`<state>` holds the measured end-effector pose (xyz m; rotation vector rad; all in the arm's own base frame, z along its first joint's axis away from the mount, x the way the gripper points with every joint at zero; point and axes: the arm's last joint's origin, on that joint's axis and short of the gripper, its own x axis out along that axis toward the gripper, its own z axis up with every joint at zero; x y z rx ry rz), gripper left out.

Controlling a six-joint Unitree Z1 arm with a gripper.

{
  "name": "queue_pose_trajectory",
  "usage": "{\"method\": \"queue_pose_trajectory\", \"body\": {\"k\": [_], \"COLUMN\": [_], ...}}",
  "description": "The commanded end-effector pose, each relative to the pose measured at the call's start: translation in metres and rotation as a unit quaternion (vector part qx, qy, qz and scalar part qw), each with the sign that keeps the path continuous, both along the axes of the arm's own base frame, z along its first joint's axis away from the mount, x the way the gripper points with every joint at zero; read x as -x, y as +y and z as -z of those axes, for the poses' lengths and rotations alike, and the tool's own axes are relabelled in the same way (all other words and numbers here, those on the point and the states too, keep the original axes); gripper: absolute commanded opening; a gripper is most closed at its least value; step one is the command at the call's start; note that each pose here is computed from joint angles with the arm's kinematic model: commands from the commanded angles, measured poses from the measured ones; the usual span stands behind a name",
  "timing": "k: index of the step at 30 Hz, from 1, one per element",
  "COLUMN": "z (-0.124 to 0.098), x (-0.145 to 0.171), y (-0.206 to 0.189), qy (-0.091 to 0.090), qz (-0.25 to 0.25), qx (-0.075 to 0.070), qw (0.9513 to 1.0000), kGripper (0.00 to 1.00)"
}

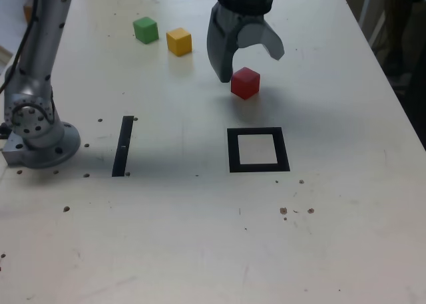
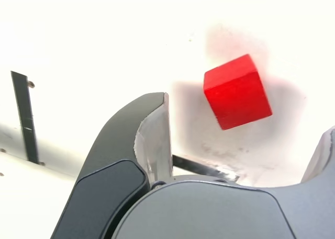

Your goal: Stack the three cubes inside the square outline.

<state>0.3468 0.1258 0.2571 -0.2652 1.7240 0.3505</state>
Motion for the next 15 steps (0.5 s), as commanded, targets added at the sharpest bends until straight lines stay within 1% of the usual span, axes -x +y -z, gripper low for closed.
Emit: {"method": "queue_pose_trajectory", "body": {"k": [1,5,11,13,15], "z": [0.006,0.021,0.046,0.049,0.05], "x": [-0.001,0.001,-0.005,-0.007,-0.008], "y": [0.0,0.001,0.003,0.005,0.007], "qy": [0.005,0.008,-0.001,-0.005,-0.008], "qz": [-0.012,-0.042,-0.06,-0.065,-0.072], "qx": [-0.001,-0.004,0.0,-0.003,-0.008], "qw": [0.9999,0.9991,0.9982,0.9979,0.9974], "kGripper": [0.96,0.95,0.93,0.92,0.9]}}
